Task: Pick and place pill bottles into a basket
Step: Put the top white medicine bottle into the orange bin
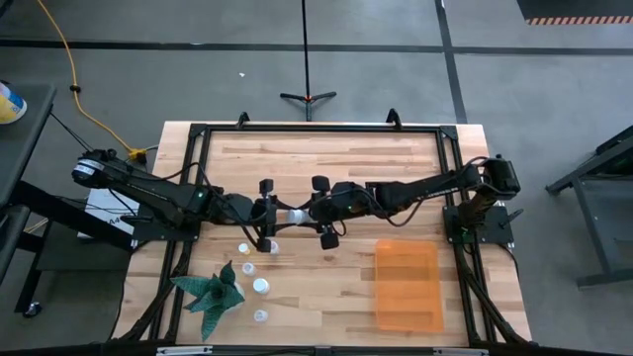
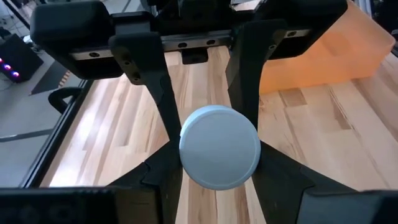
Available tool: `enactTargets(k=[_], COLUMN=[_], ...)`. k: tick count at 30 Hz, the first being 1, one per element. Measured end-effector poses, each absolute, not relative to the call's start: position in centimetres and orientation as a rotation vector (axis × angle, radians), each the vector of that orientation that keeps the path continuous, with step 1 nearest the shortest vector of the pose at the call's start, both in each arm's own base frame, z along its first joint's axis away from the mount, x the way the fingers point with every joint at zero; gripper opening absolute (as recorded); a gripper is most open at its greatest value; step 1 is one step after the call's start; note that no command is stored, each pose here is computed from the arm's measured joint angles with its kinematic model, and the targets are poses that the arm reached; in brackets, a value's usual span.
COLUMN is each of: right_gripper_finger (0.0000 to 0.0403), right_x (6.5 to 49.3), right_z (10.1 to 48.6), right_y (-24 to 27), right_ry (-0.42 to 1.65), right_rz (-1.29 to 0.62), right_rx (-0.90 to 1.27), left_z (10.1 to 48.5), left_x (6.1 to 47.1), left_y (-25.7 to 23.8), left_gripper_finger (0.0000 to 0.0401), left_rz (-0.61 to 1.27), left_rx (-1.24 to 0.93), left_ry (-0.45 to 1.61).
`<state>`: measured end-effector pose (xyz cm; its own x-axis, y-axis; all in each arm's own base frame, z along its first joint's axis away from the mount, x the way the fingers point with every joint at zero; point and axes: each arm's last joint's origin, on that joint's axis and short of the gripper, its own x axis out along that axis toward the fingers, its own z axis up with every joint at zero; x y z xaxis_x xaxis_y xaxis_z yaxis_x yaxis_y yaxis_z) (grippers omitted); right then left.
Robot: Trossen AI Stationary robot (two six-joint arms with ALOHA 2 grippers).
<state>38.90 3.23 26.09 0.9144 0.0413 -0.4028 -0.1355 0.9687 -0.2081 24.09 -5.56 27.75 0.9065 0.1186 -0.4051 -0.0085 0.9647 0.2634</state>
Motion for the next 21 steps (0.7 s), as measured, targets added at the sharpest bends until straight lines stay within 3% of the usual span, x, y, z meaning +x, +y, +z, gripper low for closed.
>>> enactTargets(k=[21], right_gripper_finger=[0.0161], right_x=[38.7], right_z=[25.6], right_y=[2.8], right_ry=[0.462], right_rz=[0.070], right_rx=[-0.243], left_z=[29.1], left_x=[22.2], left_y=[-5.1], left_gripper_finger=[0.0201], left_rz=[0.038], left_rx=[0.250], left_ry=[0.421])
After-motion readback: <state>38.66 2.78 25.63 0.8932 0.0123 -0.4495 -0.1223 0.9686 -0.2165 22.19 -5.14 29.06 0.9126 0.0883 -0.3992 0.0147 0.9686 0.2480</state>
